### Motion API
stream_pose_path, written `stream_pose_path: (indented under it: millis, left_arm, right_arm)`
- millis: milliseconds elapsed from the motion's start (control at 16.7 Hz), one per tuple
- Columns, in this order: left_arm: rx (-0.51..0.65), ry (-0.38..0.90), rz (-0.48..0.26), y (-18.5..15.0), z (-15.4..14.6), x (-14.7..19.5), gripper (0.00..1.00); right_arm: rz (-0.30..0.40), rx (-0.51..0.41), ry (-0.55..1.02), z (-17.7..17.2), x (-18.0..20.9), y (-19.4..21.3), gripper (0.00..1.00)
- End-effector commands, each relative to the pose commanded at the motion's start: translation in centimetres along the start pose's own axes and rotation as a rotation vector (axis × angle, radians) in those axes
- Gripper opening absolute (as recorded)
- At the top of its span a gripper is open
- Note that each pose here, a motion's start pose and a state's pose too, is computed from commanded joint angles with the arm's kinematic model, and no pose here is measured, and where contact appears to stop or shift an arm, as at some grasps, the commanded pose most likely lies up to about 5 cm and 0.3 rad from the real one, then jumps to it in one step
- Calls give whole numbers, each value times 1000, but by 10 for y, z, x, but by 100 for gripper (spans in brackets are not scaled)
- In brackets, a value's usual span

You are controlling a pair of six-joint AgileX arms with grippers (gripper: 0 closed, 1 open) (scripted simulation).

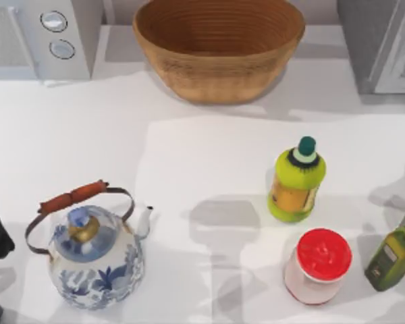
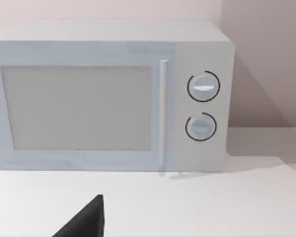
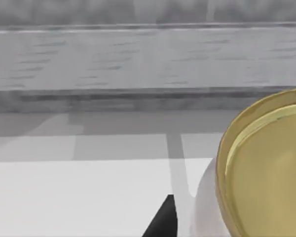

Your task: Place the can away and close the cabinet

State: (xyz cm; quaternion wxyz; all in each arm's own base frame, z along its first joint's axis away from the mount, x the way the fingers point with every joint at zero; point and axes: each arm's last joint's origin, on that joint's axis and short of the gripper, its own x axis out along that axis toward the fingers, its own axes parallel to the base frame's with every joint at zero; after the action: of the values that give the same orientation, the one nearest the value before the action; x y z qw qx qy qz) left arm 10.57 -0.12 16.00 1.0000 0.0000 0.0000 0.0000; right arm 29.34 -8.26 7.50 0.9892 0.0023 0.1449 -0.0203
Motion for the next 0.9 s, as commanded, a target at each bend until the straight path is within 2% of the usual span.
stream_pose_path:
  millis: [540, 660, 900]
  left_arm:
    - [0, 0, 0, 0, 0, 0, 100]
    - [0, 0, 0, 0, 0, 0, 100]
    - [0, 0, 0, 0, 0, 0, 100]
  right_arm:
    - [21, 0, 22, 99, -34, 4, 0]
    - [27, -4, 8, 111, -41, 6, 0]
    - [29, -5, 4, 114, -42, 7, 0]
